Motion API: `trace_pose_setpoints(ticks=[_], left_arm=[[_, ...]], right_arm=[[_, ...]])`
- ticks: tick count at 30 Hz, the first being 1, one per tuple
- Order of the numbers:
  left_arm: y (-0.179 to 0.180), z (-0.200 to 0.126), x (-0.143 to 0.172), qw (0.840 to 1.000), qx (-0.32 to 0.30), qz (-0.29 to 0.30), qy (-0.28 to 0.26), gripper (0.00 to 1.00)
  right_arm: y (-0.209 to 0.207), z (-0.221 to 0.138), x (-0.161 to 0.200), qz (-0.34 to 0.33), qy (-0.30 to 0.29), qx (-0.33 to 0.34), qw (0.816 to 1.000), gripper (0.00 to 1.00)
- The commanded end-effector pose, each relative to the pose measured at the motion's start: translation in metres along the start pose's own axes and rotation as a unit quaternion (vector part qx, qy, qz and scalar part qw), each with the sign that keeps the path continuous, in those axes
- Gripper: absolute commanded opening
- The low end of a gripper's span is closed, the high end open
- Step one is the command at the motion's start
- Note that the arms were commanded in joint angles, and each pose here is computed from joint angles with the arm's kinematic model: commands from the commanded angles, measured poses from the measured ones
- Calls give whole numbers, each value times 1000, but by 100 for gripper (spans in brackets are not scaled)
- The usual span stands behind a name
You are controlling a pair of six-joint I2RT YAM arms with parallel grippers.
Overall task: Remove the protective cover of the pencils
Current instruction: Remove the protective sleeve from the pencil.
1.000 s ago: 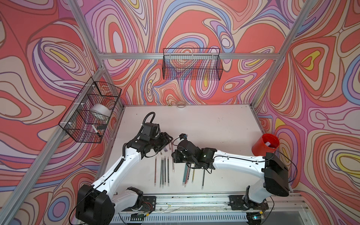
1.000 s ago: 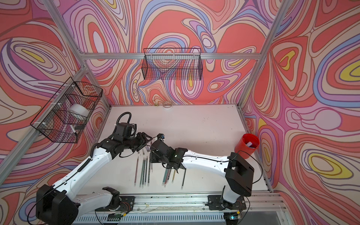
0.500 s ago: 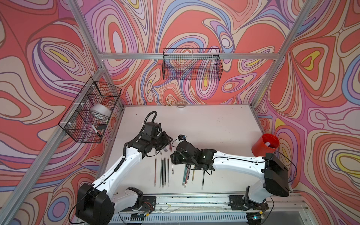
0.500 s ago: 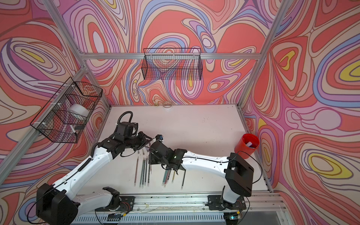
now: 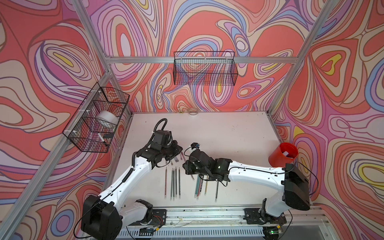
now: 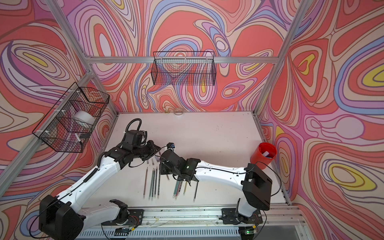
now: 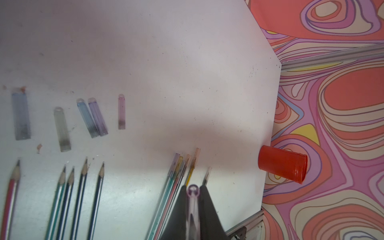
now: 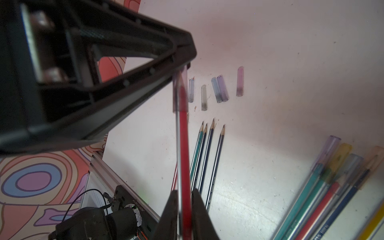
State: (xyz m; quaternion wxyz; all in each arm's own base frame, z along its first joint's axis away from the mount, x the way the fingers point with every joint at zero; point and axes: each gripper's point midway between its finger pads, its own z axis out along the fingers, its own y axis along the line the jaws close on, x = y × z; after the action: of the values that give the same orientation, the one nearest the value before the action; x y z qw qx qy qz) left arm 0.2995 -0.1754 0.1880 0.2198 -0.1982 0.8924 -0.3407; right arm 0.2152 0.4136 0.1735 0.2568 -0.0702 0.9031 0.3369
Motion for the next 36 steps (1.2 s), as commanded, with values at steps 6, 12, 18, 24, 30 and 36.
trace_pose_setpoints(ticks=[6, 12, 18, 24, 30, 36], left_arm=[[-10, -6, 0, 1000, 9, -1, 1, 3], [-7, -7, -6, 1000, -7, 7, -13, 0], [10, -5, -10, 998, -49, 9, -28, 0], [22, 3, -11, 997, -77, 12, -28, 0], [30, 11, -8, 995, -95, 23, -14, 0], [28, 9, -15, 993, -112, 41, -15, 0]], right_arm=[[2, 6, 4, 10, 8, 7, 1000, 5], [-2, -10, 2, 9, -1, 5, 1000, 0], [-9, -22, 21, 6, 6, 5, 1000, 0], [-32, -22, 49, 18, 18, 34, 999, 0], [-57, -3, 51, 39, 19, 123, 991, 0], [-78, 38, 73, 50, 67, 215, 973, 0]])
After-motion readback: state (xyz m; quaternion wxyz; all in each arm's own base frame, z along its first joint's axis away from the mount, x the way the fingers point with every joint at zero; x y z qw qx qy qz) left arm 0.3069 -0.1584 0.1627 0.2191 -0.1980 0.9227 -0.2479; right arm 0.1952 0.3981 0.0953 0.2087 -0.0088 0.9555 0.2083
